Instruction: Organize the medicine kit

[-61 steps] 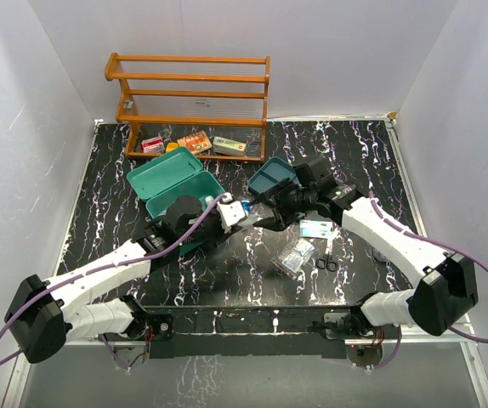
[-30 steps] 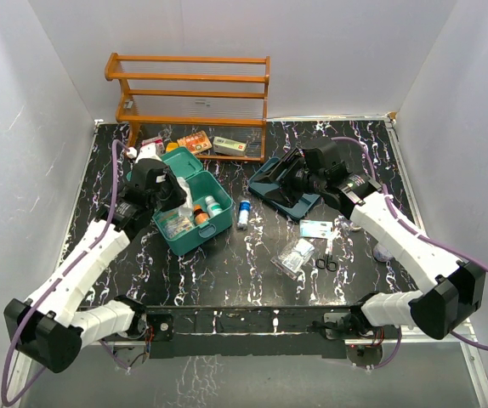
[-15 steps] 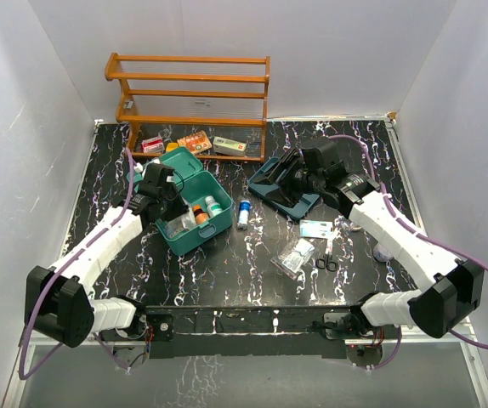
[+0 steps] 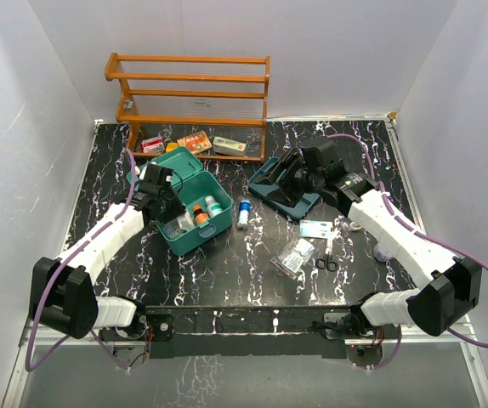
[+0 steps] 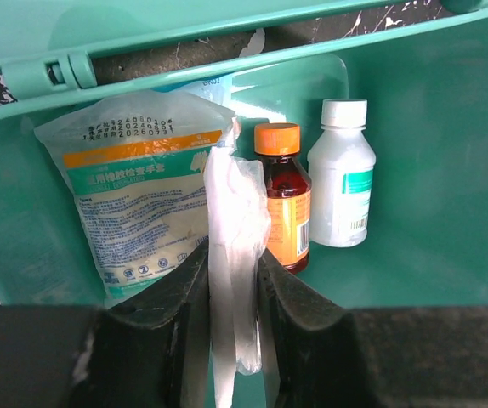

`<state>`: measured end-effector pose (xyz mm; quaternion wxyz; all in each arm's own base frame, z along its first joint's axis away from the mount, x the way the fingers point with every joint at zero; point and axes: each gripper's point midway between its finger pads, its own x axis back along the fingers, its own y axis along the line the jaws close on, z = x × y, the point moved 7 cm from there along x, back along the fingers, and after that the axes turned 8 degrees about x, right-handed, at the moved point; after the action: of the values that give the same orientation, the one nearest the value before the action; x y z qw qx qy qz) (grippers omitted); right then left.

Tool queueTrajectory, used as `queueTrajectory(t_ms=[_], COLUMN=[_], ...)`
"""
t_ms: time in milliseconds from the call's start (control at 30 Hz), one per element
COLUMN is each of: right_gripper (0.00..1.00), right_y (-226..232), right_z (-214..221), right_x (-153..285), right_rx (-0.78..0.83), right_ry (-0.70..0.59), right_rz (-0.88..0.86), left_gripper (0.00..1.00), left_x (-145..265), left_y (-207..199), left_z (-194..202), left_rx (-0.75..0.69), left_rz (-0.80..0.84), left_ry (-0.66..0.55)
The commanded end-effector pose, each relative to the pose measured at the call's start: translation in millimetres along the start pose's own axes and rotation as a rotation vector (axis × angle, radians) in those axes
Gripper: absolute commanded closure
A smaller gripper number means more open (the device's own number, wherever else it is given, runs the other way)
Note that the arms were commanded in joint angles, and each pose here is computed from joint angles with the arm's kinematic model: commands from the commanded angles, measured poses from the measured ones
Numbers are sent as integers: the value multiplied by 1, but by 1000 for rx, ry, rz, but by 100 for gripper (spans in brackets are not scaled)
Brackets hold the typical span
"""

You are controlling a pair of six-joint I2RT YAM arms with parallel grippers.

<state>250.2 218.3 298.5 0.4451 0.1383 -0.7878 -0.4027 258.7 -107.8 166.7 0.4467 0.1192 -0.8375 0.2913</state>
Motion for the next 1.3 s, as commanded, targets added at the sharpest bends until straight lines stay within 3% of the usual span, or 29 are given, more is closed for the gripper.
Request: queueTrajectory(t_ms=[0,167,233,567,733,867,1267], right_gripper=[46,45,45,45,46,46,46], right_y=[10,8,8,4,0,-7,-14], right_z=[-8,-8,-9,-8,-7,-5,-6], right_x=[5,3,2,-2,-5,-6,-8], right_rx=[26,24,24,21,36,39,51], right_ry=[-34,-29,-28,-16,-16,-21,-34], right_rz=[-44,-39,-37,-29,-15,9,37], left_gripper=[72,51,49,51,52,54,53], left_x=[3,14,21,51,35,21,-24], left_y=[3,12,15,8,-21,-33,-8], left_z=[-5,-12,-15,-35,-24,-19,-12], left_rx=[15,-24,-41,-91,-214,-256,-222], left_rz=[-28,-101,-116,-84,145,214,-65], left_ry=[-28,-69,-83,-175,-35,37,87])
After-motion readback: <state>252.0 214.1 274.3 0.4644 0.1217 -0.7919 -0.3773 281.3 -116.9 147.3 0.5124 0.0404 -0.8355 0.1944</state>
